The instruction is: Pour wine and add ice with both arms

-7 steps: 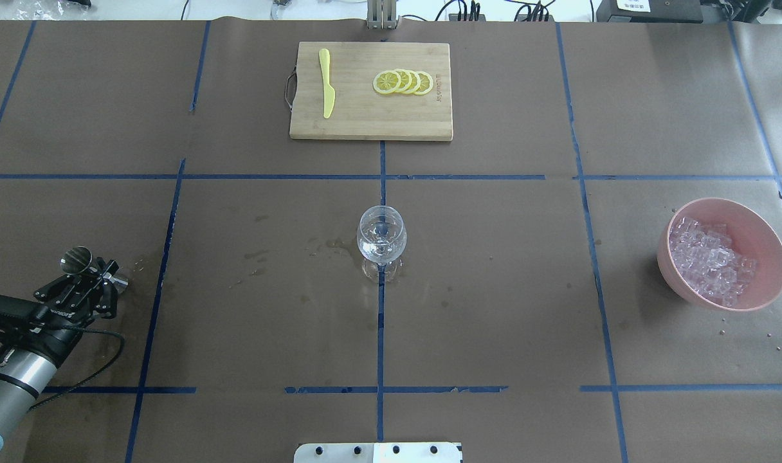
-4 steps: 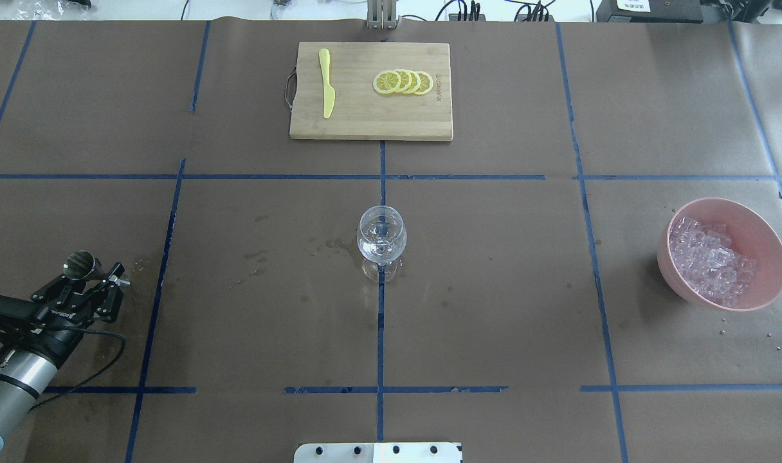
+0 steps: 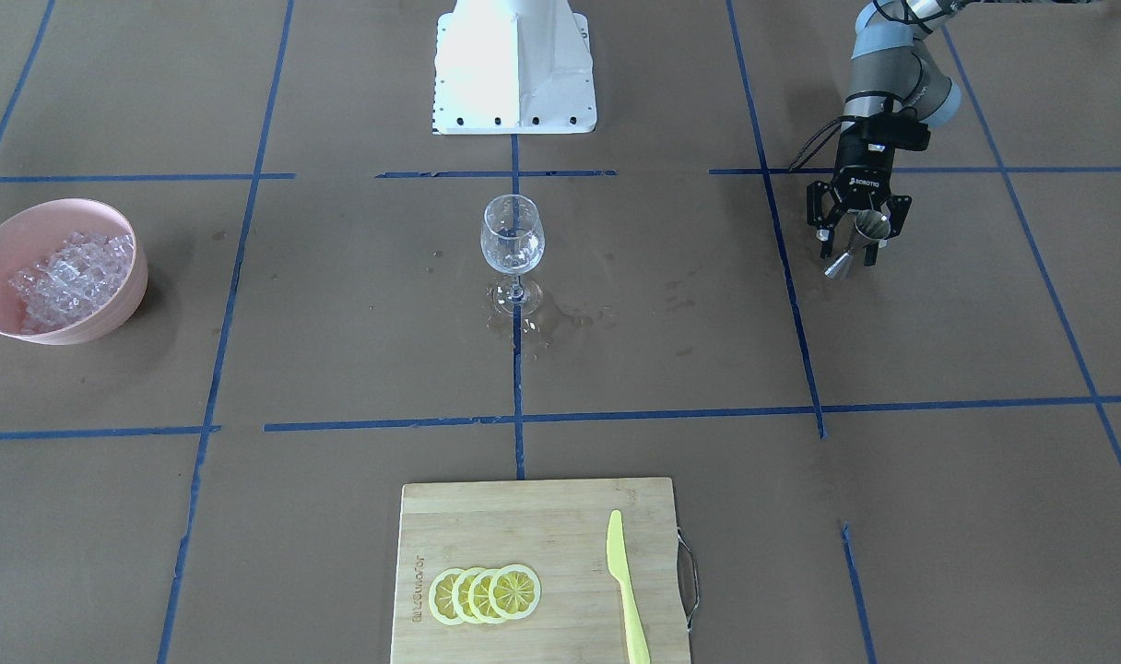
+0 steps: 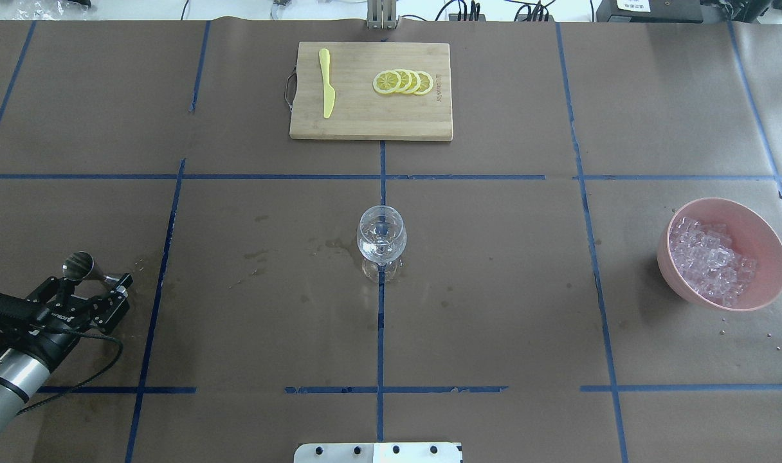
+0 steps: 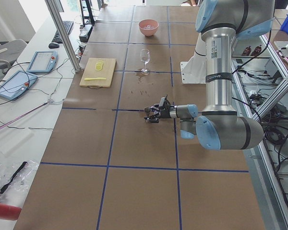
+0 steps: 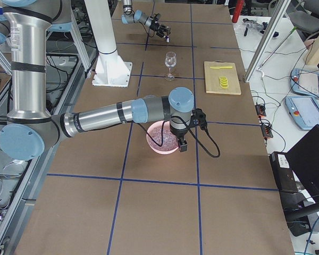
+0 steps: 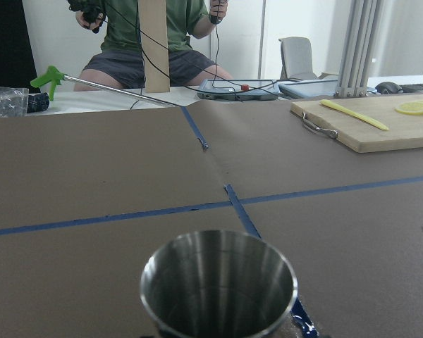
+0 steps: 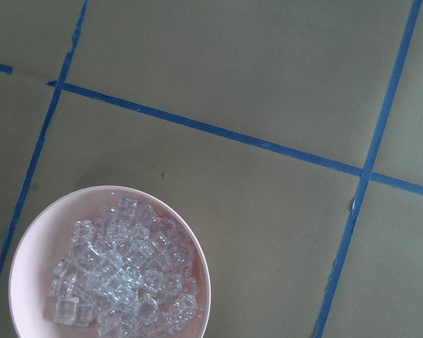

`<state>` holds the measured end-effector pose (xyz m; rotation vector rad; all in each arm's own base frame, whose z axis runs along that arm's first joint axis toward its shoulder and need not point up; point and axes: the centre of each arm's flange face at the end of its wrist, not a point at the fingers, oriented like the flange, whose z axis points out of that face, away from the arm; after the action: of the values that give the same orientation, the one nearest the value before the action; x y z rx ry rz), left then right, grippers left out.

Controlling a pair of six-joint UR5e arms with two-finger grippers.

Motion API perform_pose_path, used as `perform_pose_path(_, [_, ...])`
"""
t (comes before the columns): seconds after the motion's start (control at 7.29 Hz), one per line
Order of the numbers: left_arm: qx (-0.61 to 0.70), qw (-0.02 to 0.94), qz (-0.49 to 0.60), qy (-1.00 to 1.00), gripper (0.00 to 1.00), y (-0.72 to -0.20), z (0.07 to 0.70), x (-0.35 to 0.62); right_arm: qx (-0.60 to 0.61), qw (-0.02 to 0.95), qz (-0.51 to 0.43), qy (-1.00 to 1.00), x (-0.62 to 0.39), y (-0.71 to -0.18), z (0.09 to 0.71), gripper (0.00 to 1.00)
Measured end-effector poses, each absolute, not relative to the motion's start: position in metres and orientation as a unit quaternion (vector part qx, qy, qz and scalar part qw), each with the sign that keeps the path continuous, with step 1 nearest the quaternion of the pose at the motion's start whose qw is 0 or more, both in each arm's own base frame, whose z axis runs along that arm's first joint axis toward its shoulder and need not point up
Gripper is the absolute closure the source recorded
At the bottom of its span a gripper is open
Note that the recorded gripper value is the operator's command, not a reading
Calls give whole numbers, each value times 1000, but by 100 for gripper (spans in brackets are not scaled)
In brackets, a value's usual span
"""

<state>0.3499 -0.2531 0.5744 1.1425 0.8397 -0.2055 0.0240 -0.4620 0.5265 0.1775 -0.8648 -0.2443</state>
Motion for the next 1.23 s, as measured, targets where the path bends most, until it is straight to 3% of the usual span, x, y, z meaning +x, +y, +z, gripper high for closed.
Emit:
perform_pose_path(0.82, [415, 815, 71, 398, 0, -229, 604, 253, 87, 898, -115, -417, 24, -460, 524, 0])
perform_pose_path(1.23, [422, 829, 174, 324, 0, -274, 628, 155, 88, 898, -116, -415, 25, -460, 523, 0])
